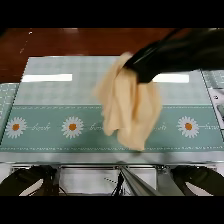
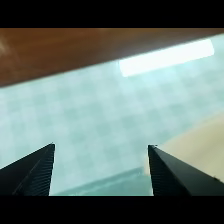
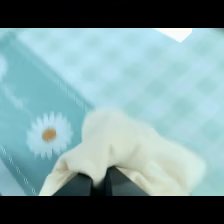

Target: Fold the shirts.

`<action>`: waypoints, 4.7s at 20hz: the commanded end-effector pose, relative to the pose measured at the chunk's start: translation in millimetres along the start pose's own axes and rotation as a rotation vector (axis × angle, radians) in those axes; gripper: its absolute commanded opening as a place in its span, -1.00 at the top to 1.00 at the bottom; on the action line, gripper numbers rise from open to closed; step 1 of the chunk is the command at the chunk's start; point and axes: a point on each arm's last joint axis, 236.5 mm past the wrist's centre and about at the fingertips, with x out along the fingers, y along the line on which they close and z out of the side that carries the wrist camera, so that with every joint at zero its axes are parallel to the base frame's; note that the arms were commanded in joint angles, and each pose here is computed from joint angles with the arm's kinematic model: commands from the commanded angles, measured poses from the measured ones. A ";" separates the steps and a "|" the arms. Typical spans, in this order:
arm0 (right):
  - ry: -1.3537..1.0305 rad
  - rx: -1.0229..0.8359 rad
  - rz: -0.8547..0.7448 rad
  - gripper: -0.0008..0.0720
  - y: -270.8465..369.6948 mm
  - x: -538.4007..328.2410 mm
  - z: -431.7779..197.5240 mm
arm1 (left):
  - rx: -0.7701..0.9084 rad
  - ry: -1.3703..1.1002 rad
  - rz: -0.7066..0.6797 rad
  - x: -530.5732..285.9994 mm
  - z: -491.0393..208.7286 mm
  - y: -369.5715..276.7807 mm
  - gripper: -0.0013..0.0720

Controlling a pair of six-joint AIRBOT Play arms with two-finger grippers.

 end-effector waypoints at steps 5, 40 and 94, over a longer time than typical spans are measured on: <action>0.539 -0.158 -0.147 0.11 -34.8 149.7 -143.4 | 0.009 0.216 0.011 53.6 -64.4 0.4 -0.96; 0.423 0.808 -0.302 -0.32 -182.2 -26.8 -323.4 | -0.796 0.727 -0.451 188.8 -409.5 -72.8 -0.93; -0.495 0.541 -0.342 0.90 -129.3 -141.0 -69.7 | -0.413 -0.523 -0.357 -13.8 -14.0 12.2 0.88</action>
